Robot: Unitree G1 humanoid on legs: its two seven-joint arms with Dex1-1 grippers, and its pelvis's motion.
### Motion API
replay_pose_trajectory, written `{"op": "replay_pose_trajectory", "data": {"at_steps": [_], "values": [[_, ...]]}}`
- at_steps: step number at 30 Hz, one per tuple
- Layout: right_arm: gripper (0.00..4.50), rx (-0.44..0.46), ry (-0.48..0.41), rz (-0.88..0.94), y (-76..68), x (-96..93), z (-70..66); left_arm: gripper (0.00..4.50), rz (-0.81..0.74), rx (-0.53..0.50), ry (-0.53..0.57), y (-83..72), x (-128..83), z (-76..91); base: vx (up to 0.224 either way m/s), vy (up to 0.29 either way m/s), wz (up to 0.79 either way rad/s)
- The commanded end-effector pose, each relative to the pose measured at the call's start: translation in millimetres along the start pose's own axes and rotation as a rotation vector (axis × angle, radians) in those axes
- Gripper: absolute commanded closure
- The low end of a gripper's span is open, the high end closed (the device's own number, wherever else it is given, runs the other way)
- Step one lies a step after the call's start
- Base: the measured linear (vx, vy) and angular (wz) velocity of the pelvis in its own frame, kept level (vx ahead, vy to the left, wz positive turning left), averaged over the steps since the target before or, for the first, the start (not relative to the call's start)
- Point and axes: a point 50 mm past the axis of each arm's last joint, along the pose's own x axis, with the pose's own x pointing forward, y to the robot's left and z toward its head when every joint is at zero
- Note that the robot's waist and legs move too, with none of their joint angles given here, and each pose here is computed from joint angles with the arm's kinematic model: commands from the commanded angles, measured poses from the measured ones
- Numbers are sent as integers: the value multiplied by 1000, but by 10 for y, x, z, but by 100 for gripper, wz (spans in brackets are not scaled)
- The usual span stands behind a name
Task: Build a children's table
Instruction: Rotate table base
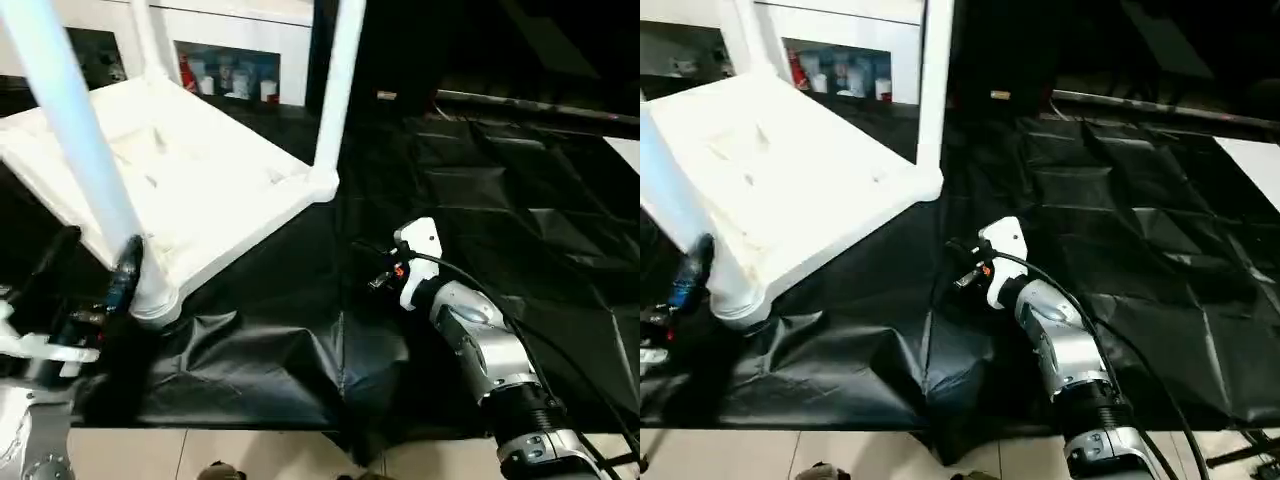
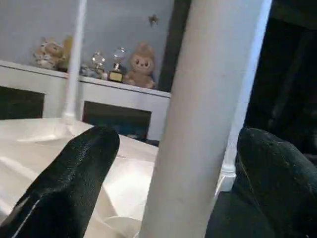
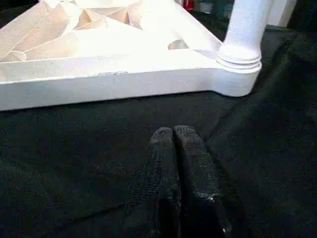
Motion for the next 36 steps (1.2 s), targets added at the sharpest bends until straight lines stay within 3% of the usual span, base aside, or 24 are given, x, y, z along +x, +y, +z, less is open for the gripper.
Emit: {"op": "replay_pose_trajectory", "data": {"at_steps": [1, 7, 14, 24, 32, 36], "values": [[450, -7, -12, -22, -44, -16, 28, 4, 30, 41, 6, 31, 34, 12, 0, 0, 0], [450, -7, -7, -27, -56, -54, 1, 4, 315, 202, -40, 437, -135, 149, 0, 0, 0], [450, -1, -14, -18, -28, -16, 18, 4, 520, 292, -65, 647, -347, 240, 0, 0, 0], [450, 7, -21, -25, -38, -17, 26, 4, 544, 322, -35, 630, -432, 198, 0, 0, 0], [450, 31, -25, -37, -8, -88, -36, 4, 628, 362, -64, 678, -635, 313, 0, 0, 0], [450, 57, -62, -48, 5, -67, -12, 4, 535, 271, -70, 473, -617, 294, 0, 0, 0]]}}
